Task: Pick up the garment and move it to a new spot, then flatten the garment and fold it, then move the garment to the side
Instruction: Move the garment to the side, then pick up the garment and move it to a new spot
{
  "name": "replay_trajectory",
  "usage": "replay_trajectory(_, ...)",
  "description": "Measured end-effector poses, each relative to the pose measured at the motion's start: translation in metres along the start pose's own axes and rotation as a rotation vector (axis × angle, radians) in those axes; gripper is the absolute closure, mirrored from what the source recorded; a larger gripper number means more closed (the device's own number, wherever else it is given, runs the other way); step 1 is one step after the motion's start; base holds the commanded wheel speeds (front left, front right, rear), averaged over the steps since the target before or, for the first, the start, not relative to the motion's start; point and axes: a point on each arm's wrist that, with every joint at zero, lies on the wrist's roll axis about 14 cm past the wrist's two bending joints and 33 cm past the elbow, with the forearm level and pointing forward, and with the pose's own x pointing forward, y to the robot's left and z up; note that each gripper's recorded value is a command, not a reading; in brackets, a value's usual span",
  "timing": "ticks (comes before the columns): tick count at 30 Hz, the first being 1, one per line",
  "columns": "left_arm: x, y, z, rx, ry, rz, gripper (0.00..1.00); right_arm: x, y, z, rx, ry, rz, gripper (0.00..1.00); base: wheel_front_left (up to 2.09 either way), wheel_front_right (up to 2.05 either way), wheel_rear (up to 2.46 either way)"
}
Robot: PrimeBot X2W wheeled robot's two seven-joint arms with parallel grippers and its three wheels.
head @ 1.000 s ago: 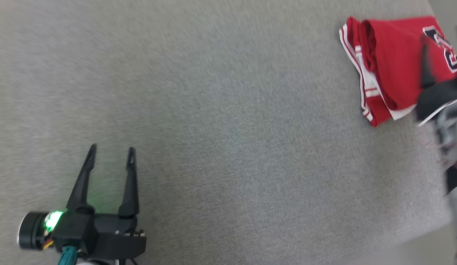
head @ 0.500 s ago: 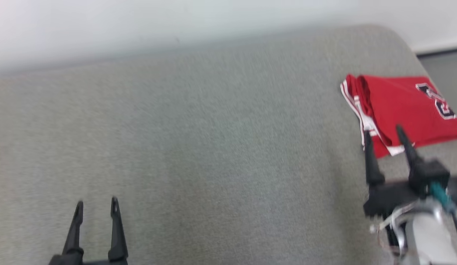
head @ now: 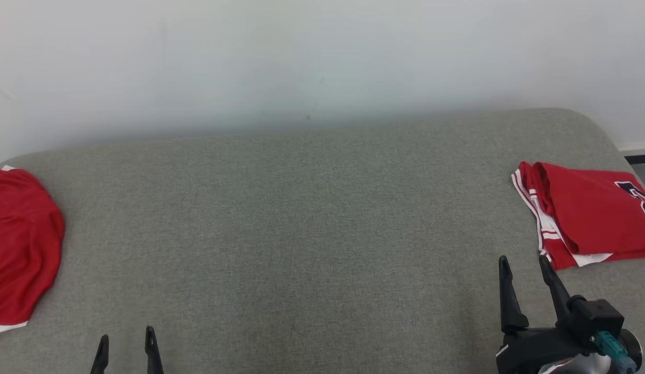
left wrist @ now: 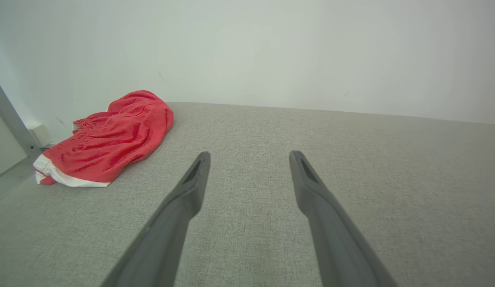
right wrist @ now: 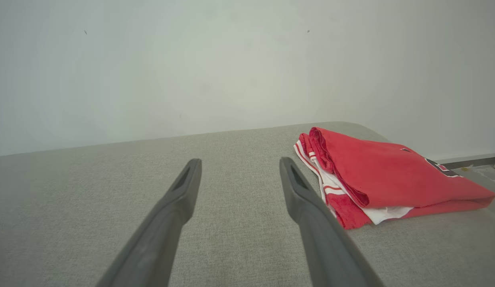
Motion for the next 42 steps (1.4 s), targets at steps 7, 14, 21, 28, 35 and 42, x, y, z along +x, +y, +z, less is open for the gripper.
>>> replay_trajectory(7,-0.014,0.014,-0.005,-0.002,0.017,0.038,0.00,-0.009,0.009,-0.014,0.024,0.021,0.009,0.00,0.00,0.00,0.00)
replay_trajectory(14,-0.016,0.014,-0.010,-0.010,0.032,0.040,0.00,-0.015,0.019,-0.023,0.022,0.050,0.036,0.00,0.00,0.00,0.00)
replay_trajectory(21,-0.016,0.012,-0.010,-0.011,0.032,0.036,0.00,-0.016,0.033,-0.023,-0.029,0.046,0.083,0.00,0.00,0.00,0.00)
replay_trajectory(28,-0.015,0.012,-0.010,-0.011,0.034,0.035,0.00,-0.017,0.043,-0.026,-0.045,0.053,0.116,0.00,0.00,0.00,0.00)
replay_trajectory(35,-0.016,0.014,-0.010,-0.012,0.033,0.042,0.00,-0.016,0.051,-0.027,-0.031,0.054,0.139,0.00,0.00,0.00,0.00)
replay_trajectory(42,-0.021,0.022,-0.007,-0.010,0.023,0.068,0.00,-0.013,0.060,-0.030,-0.019,0.063,0.163,0.00,0.00,0.00,0.00)
